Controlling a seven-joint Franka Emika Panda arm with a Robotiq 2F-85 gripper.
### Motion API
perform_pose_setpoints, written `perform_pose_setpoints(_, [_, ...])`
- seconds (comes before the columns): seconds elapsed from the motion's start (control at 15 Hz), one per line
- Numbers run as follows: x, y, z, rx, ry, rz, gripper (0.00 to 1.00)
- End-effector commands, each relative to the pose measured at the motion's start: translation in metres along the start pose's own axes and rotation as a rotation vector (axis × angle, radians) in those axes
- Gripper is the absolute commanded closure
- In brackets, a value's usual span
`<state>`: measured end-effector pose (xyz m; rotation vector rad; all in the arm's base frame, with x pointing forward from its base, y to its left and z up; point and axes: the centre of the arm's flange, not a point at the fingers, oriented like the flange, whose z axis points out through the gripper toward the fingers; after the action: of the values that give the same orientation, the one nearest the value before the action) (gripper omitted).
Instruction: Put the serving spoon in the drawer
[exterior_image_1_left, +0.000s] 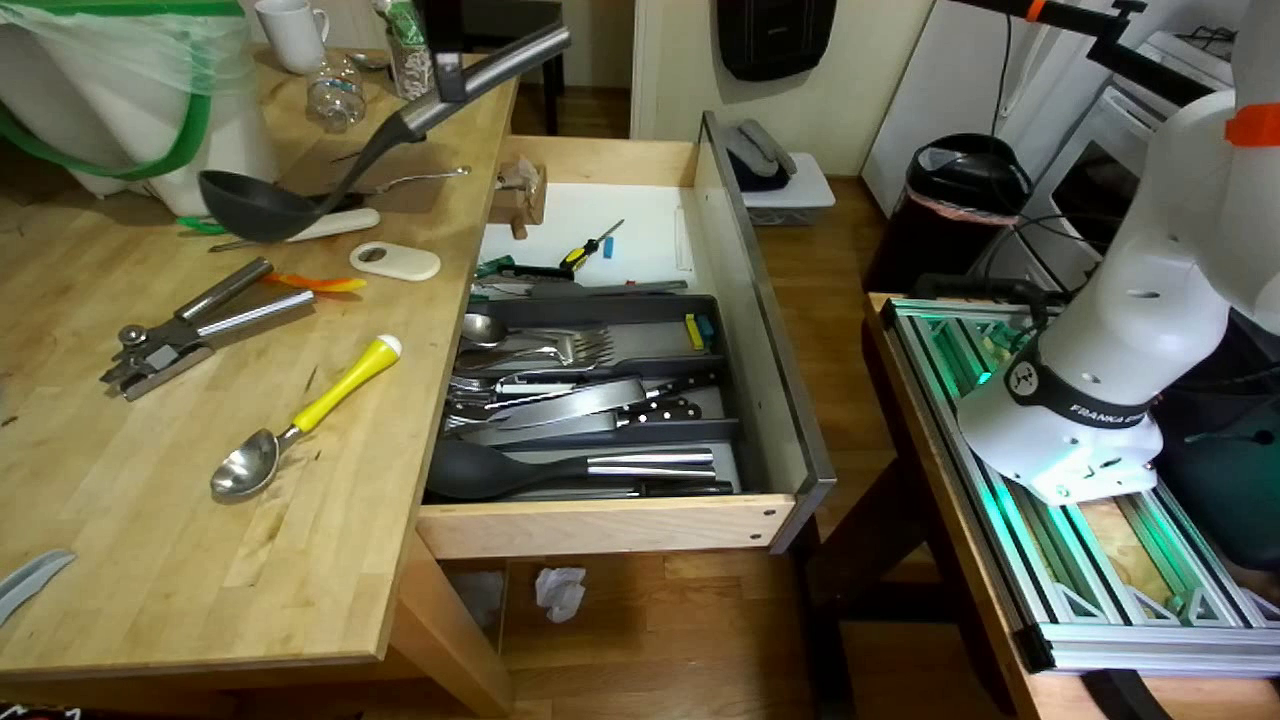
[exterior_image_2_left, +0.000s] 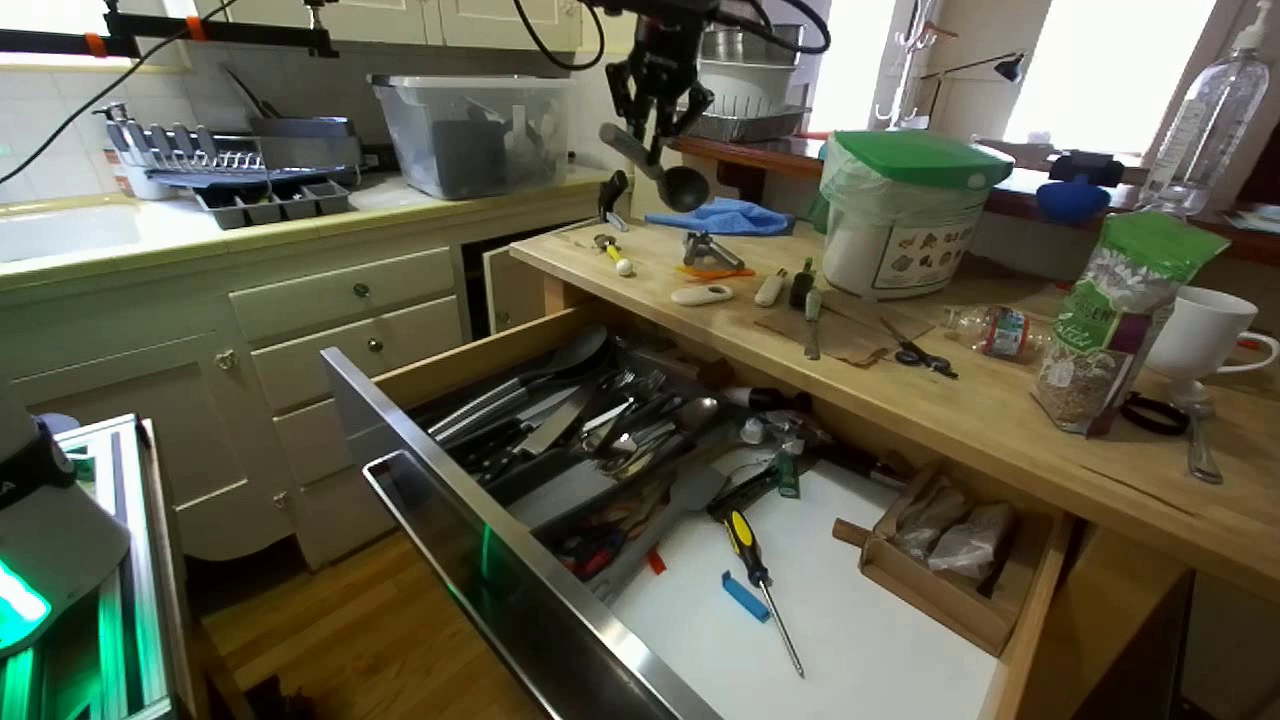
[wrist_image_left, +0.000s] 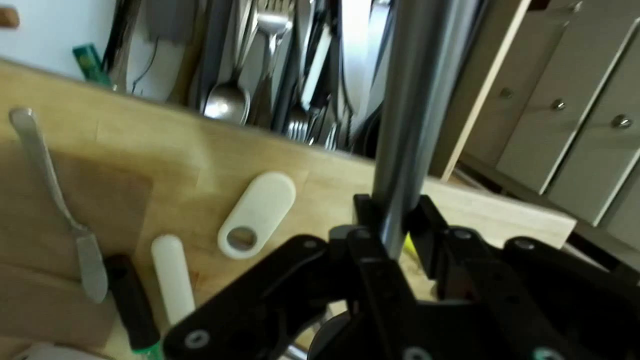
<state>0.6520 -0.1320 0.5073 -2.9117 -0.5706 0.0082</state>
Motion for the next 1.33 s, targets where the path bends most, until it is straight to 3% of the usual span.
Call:
perform_pose_setpoints(0.0, [-0.058, -0.021, -0.034, 0.135, -0.142, 0.062, 0.94])
perform_pose_setpoints(0.27, [-0.108, -0.032, -0.037, 0.284, -0.268, 0.022, 0.94])
perform_pose_setpoints(0.4, [-0.133, -0.022, -0.018, 0.327, -0.271, -0.007, 0.94])
perform_pose_setpoints(0.47, [-0.143, -0.013, -0.006, 0.309, -0.267, 0.013, 0.94])
perform_pose_setpoints(0.53, [-0.112, -0.016, -0.029, 0.282, -0.270, 0.023, 0.77])
perform_pose_setpoints(0.8, [-0.132, -0.001, -0.008, 0.320, -0.288, 0.032, 0.77])
perform_pose_setpoints(0.87, [-0.132, -0.002, -0.009, 0.320, -0.288, 0.030, 0.94])
perform_pose_setpoints(0.93, [-0.123, -0.002, -0.001, 0.254, -0.278, 0.066, 0.94])
perform_pose_setpoints(1.0, [-0.119, -0.009, 0.007, 0.266, -0.274, 0.075, 0.94])
perform_pose_setpoints(1.07, [-0.118, -0.016, 0.015, 0.221, -0.281, 0.077, 0.94])
perform_pose_setpoints(1.27, [-0.127, -0.051, 0.043, 0.248, -0.337, 0.131, 0.94])
